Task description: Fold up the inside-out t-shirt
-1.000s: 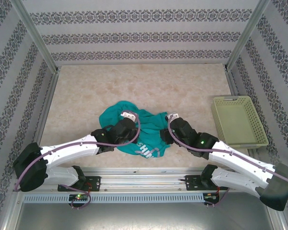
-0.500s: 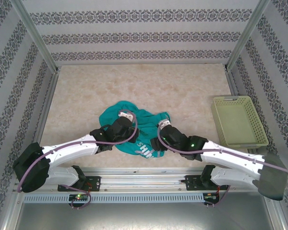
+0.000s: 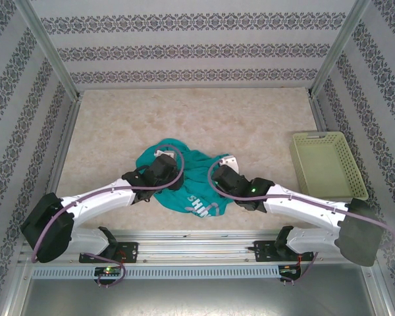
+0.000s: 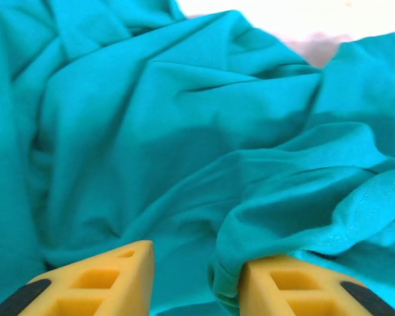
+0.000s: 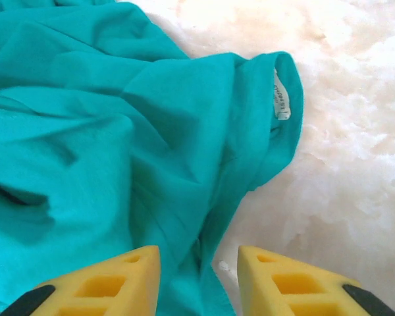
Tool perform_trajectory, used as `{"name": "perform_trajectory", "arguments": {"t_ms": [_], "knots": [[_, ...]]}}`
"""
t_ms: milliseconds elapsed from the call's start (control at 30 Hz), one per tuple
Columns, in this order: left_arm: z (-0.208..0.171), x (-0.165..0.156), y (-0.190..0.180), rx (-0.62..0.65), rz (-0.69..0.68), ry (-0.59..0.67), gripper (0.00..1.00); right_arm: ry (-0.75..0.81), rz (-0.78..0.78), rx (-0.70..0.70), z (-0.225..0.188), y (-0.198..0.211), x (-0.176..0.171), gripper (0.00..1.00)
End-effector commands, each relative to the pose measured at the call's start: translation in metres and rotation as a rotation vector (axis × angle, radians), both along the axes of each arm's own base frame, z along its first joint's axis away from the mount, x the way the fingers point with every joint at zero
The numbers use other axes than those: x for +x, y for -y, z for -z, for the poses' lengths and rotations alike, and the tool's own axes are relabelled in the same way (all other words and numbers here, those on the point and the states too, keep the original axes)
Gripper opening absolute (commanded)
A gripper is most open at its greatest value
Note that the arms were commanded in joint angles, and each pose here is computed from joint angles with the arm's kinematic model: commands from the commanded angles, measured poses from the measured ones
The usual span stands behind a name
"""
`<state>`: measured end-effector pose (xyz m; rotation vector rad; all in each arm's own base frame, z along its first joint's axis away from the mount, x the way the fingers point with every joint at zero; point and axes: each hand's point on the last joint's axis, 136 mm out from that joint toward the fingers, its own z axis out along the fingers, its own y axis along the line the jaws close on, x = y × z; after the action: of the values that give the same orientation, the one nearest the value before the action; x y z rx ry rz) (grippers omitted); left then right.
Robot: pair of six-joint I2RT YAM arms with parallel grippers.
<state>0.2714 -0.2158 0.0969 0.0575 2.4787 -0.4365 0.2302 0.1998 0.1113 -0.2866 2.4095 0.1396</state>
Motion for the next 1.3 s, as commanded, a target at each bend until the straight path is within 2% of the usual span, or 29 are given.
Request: {"name": "perform_trajectory", "arguments": {"t_ms": [0,200,367,867,1000,1067,1133,1267], "knots": [[-0.006,0.001,-0.004,0.031,-0.004,-0.009,0.37,0.010,0.010,-0.005,-0.006,0.011,-0.004,0.33],[-0.015,-0.002,0.009,-0.017,0.055,0.005,0.37,0.026,-0.106,0.091,-0.036,-0.017,-0.008,0.35],[-0.016,-0.004,0.019,-0.044,0.084,0.004,0.37,-0.021,-0.173,0.122,-0.036,-0.049,-0.005,0.35],[-0.017,-0.007,0.025,-0.062,0.101,0.002,0.37,-0.132,-0.047,-0.110,0.016,-0.051,0.031,0.32],[-0.018,-0.006,0.024,-0.054,0.103,0.003,0.37,-0.126,-0.017,-0.175,0.021,-0.044,0.038,0.42],[-0.019,-0.006,0.025,-0.053,0.104,0.006,0.37,-0.130,-0.014,-0.174,0.024,-0.044,0.039,0.44],[-0.019,-0.005,0.024,-0.045,0.101,0.005,0.37,-0.139,-0.015,-0.166,0.028,-0.044,0.040,0.41],[-0.018,-0.003,0.024,-0.045,0.095,0.006,0.36,-0.151,-0.024,-0.143,0.031,-0.047,0.040,0.27]]}}
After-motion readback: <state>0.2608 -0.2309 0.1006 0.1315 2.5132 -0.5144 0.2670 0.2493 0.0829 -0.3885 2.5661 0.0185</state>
